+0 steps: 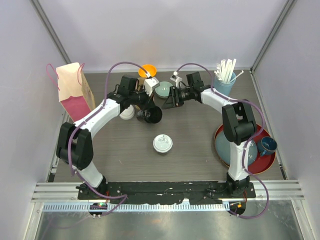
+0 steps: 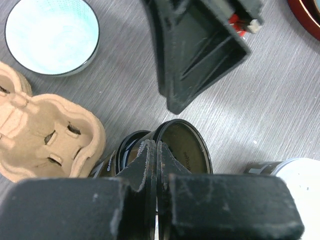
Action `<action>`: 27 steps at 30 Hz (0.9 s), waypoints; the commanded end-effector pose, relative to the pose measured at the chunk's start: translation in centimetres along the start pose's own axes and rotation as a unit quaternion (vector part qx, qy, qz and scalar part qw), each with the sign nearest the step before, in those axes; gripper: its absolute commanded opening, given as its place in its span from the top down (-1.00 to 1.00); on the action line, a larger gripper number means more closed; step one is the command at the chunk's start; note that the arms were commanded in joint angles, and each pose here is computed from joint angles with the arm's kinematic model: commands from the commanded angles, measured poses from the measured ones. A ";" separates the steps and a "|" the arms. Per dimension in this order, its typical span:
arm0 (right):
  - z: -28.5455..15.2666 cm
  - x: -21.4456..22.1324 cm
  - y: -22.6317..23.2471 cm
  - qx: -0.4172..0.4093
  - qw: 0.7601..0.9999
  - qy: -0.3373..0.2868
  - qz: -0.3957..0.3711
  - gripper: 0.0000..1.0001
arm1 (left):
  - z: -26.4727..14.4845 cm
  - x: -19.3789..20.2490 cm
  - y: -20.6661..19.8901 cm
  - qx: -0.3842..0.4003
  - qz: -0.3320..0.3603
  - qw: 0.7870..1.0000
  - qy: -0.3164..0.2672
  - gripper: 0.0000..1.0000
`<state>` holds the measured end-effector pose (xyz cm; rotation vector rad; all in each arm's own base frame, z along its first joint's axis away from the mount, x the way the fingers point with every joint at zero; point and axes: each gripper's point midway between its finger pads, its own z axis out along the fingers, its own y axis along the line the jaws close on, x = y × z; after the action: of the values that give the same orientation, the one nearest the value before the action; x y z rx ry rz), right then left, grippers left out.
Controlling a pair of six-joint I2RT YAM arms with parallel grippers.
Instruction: Pack the takeout coffee
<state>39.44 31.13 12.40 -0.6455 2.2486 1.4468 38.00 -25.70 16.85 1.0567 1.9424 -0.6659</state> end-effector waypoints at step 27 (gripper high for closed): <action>-0.7 -3.4 5.0 0.134 0.976 -0.095 -0.145 0.03 | -4.9 -0.9 7.6 -0.137 -0.119 0.983 -0.039 1.00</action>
<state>39.41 31.59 18.20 -0.6484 2.0892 1.0275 42.08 -19.16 16.74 0.6917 2.1134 -0.4969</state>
